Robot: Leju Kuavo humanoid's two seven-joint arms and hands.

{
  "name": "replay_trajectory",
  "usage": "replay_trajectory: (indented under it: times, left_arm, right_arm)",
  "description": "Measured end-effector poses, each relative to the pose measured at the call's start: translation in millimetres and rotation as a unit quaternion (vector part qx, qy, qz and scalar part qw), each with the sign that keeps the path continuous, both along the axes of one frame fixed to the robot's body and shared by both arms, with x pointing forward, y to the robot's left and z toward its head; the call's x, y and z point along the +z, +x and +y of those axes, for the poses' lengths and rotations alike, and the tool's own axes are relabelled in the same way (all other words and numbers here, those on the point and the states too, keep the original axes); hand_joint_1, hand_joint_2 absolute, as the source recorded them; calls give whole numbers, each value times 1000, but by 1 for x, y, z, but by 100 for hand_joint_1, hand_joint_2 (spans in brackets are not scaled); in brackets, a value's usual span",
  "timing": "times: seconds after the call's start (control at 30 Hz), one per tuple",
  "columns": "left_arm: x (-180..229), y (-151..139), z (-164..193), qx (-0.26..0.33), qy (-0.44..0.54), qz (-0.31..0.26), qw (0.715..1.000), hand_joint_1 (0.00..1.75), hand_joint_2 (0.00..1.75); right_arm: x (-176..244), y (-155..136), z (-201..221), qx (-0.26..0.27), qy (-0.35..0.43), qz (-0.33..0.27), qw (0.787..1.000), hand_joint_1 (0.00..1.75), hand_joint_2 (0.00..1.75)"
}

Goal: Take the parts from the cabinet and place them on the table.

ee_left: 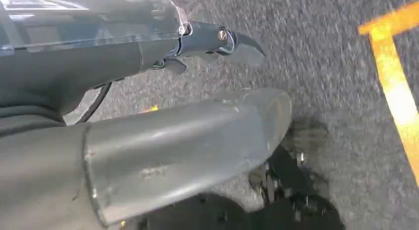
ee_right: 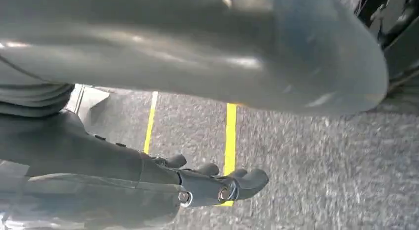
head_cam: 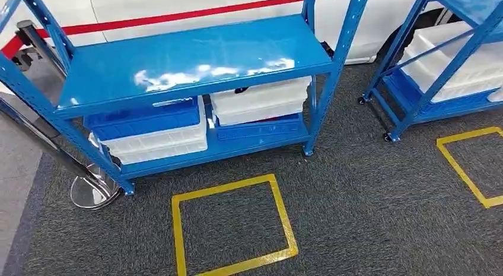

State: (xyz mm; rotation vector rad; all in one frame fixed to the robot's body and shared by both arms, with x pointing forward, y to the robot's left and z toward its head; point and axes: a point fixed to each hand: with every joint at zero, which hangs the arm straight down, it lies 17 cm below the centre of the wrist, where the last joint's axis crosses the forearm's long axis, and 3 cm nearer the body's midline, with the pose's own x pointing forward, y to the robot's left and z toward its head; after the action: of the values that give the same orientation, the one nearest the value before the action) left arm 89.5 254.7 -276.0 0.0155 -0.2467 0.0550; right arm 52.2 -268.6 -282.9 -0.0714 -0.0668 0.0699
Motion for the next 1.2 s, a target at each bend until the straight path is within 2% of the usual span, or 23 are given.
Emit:
replay_trajectory:
  times: [0.97, 1.2]
  left_arm:
    - [0, -2, -1, -4, 0, 2, 1000, 0, 0]
    - [0, 0, -2, -5, -1, 0, 1000, 0, 0]
  right_arm:
    - [0, 2, 2, 8, 3, 0, 1000, 0, 0]
    - [0, -5, 4, 9, 7, 5, 1000, 0, 0]
